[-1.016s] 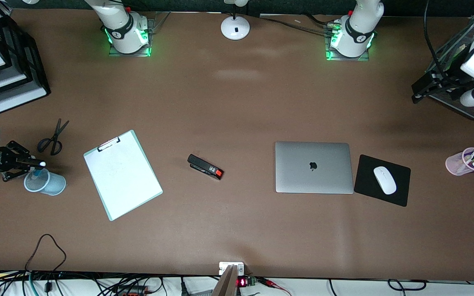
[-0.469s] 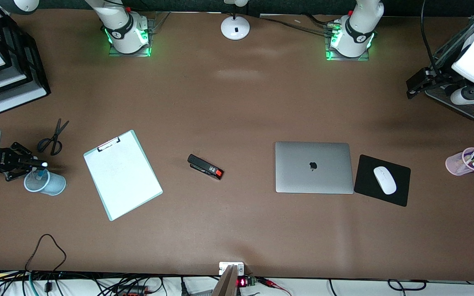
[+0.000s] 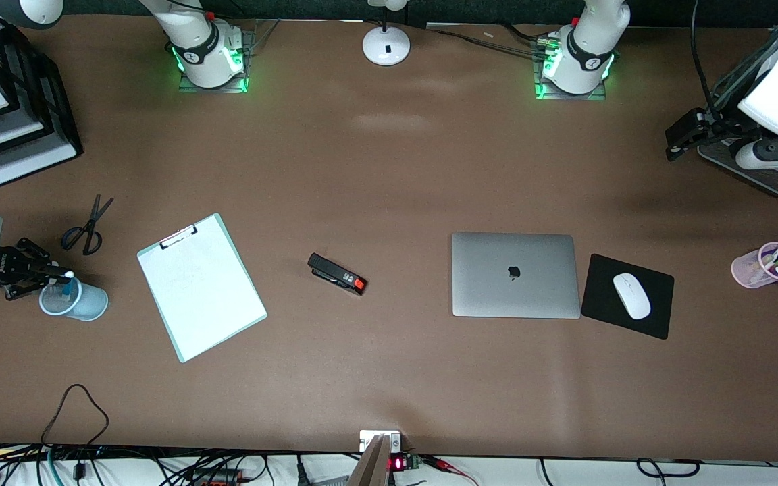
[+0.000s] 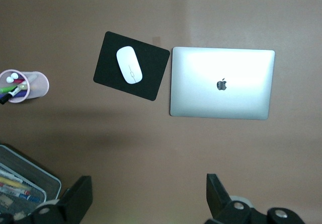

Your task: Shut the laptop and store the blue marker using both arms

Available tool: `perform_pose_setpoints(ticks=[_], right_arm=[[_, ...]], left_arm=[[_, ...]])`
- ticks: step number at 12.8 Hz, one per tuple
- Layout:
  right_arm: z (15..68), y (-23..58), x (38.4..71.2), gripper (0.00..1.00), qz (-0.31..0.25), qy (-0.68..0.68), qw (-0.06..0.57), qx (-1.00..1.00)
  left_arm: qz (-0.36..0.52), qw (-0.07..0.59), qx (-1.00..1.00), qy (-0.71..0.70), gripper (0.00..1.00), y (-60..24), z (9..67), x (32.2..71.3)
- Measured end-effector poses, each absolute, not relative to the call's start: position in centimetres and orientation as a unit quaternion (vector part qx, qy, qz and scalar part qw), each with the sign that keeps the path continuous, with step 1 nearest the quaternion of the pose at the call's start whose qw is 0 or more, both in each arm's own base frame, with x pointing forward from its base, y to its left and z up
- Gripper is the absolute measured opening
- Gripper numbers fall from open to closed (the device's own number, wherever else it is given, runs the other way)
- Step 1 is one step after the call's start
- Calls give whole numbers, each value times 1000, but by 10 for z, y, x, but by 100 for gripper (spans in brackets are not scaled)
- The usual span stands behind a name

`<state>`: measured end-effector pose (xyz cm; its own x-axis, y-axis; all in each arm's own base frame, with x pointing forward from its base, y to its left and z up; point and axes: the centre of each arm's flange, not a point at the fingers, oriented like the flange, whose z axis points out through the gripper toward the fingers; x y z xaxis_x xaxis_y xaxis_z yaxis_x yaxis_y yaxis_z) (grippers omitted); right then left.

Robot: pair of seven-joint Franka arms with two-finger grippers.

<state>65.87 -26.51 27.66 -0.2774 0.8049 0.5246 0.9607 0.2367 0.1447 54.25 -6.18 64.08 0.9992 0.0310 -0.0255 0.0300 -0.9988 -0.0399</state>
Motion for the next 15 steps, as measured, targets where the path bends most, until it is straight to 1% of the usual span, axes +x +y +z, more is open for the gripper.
perform_pose_setpoints(ticks=[1, 2, 3, 5, 7, 8, 11, 15], right_arm=[[276, -266, 659, 25, -225, -766, 172, -577], [276, -267, 658, 36, -225, -762, 173, -582], [277, -270, 658, 49, -224, -752, 175, -595], [289, -270, 660, 71, -218, -726, 177, -628], [323, -257, 667, 94, -215, -700, 173, -658], [346, -242, 672, 100, -211, -689, 171, -672], [411, -181, 679, 100, -182, -646, 170, -722], [479, -90, 678, 100, -133, -574, 156, -793]], left_arm=[[10, 20, -1000, -15, 100, -62, 644, 541], [8, 20, -1000, -16, 100, -60, 646, 540], [7, 20, -1000, -17, 100, -57, 647, 540], [6, 20, -1000, -16, 100, -56, 649, 539], [5, 20, -1000, -11, 100, -61, 652, 536], [4, 20, -1000, -9, 100, -63, 652, 535], [8, 21, -1000, -6, 100, -66, 647, 530], [8, 23, -1000, -7, 100, -66, 638, 524]])
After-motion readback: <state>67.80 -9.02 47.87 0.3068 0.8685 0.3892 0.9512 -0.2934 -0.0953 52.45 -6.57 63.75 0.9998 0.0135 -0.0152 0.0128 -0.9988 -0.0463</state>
